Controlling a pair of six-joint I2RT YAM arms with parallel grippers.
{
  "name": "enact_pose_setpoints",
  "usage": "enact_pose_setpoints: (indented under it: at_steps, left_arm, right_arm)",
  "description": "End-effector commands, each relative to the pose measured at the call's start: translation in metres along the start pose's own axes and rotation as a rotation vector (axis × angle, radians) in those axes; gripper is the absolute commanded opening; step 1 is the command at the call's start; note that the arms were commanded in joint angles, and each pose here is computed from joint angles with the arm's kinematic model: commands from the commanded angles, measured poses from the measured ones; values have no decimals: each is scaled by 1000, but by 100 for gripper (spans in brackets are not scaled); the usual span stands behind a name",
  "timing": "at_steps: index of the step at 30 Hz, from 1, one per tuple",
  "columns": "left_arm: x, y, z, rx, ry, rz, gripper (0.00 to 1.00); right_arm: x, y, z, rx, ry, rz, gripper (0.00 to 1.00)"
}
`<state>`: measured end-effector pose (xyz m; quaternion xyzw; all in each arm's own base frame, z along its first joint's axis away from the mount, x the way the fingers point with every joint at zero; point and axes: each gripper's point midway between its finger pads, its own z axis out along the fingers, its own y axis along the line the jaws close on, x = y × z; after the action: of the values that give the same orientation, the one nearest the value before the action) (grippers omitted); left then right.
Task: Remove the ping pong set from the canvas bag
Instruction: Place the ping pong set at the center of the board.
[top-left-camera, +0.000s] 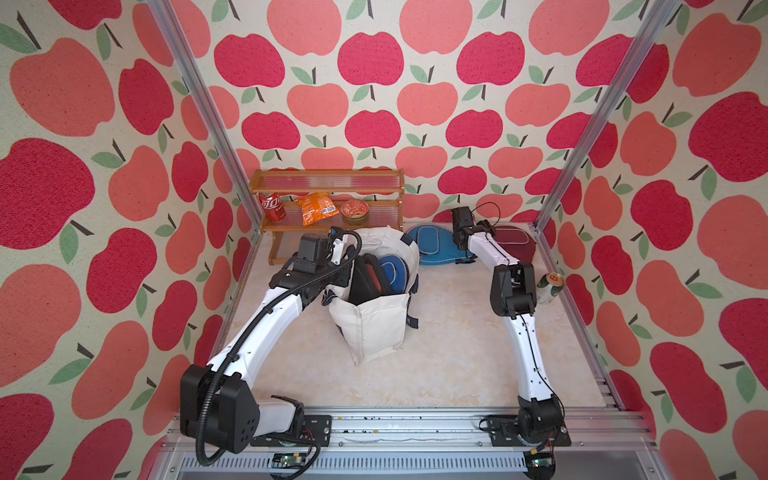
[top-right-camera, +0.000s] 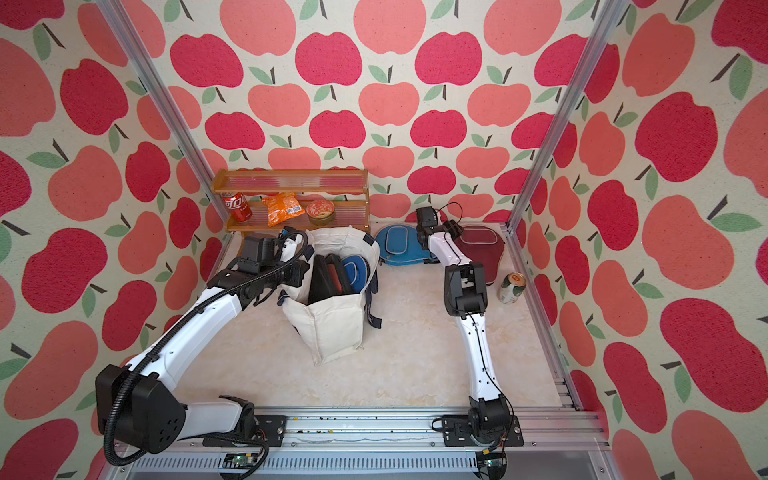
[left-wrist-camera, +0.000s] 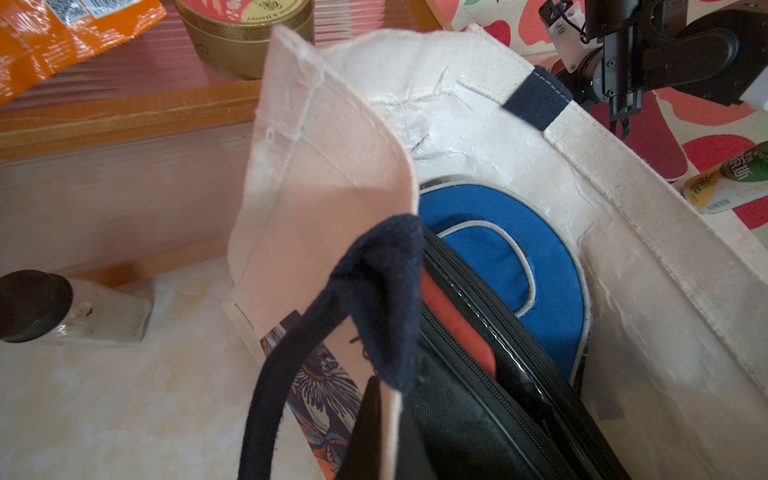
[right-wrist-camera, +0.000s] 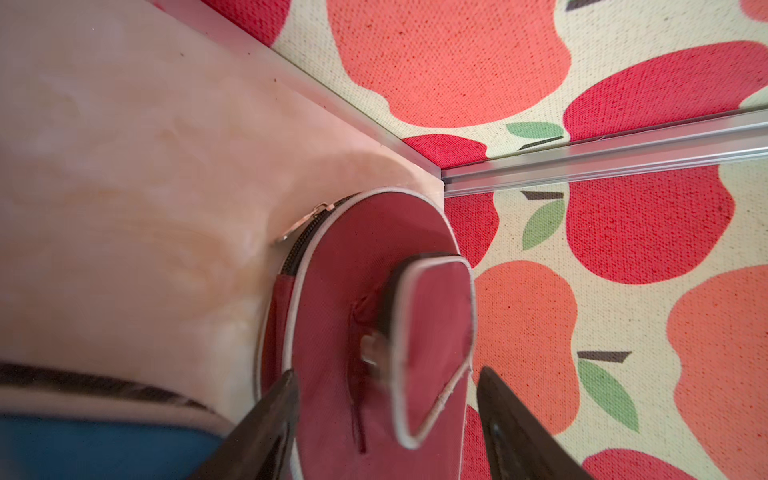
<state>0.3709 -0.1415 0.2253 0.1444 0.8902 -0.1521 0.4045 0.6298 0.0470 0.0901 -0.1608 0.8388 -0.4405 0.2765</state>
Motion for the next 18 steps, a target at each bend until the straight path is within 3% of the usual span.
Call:
enact_pose_setpoints:
  at_steps: [1,7,18]
  left_arm:
    - [-7,1,-7,-14,-26,29,0]
    - [-7,2,-7,-17,-25,28,0]
    - [-7,2,-7,-17,-26,27,0]
  right_arm:
    - [-11,-32,-13,-13,-27,84,74]
    - [-15,-33,-27,-120,-52,196,76]
    - [-32,-61,-79,-428,-111,588,79]
